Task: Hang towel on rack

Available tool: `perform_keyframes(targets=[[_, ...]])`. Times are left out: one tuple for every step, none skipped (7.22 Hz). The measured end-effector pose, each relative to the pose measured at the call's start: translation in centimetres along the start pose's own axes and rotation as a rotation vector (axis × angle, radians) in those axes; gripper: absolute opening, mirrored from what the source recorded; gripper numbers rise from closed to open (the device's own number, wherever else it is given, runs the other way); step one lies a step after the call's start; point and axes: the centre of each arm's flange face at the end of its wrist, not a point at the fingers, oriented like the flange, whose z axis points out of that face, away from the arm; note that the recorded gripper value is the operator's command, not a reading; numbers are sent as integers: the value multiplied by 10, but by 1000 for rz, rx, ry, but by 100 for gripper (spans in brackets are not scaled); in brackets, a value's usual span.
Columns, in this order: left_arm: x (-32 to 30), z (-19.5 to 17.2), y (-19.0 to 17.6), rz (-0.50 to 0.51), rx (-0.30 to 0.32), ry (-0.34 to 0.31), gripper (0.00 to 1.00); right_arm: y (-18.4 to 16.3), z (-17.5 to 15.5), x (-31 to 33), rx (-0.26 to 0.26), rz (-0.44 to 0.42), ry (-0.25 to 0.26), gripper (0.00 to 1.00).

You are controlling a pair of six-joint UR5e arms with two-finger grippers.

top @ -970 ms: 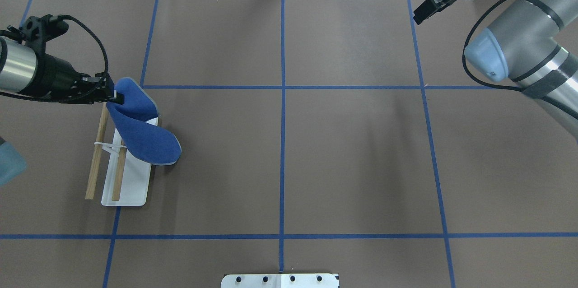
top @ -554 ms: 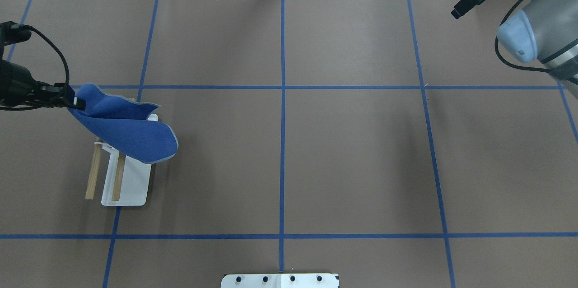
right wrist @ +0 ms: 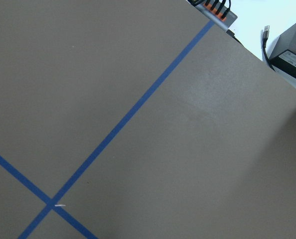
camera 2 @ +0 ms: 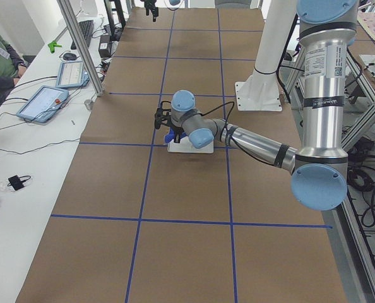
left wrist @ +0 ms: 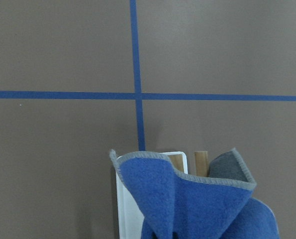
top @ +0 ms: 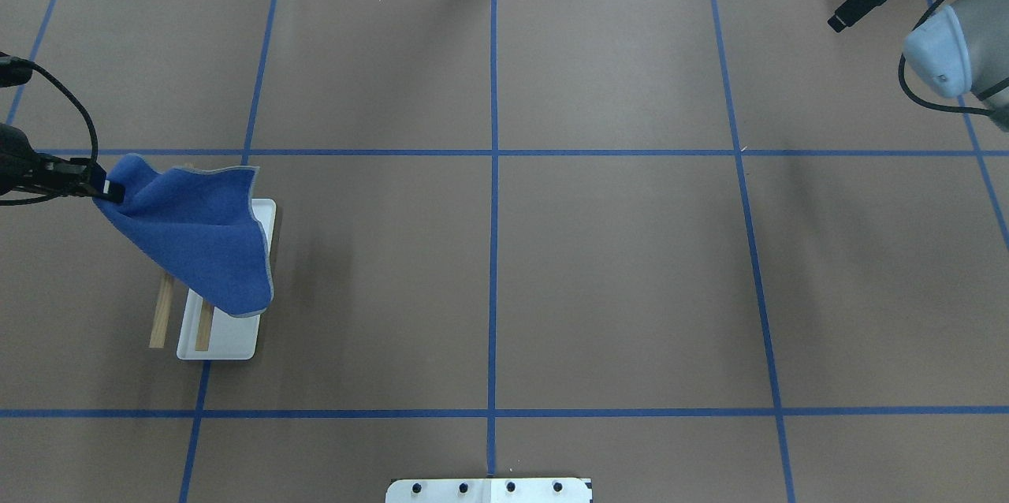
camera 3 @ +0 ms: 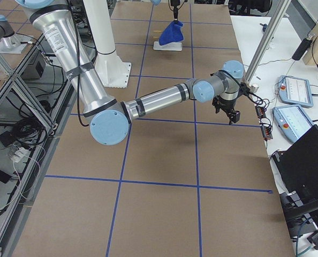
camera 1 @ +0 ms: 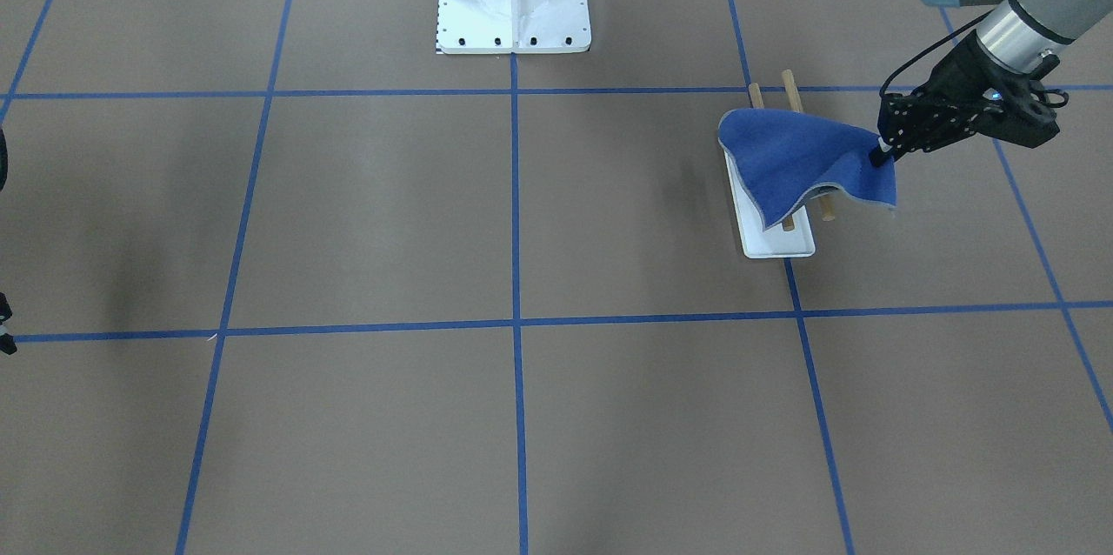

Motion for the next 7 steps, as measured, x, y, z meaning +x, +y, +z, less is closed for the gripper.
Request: perform_keyframes(targets=[[-11, 4, -3, 10, 5, -7, 98, 18, 0, 26, -10, 30, -16, 100], [-29, 5, -7, 36, 12, -23, 98, 43, 1, 49, -21, 55, -19, 100], [-53, 0, -12, 66, 26, -49, 98, 72, 7, 68, -39, 86, -16, 100], [-79, -8, -18, 98, 39, -78, 98, 103, 14, 83, -60, 120, -11, 100], [-109, -16, -23, 134, 43, -116, 98, 137, 23, 96, -85, 157, -8, 100], [-142, -28, -29, 169, 33, -170, 98, 171, 34, 106, -118, 193, 1, 100], [-175, -47, -35, 207, 9, -237, 98, 200, 44, 113, -152, 224, 14, 100]])
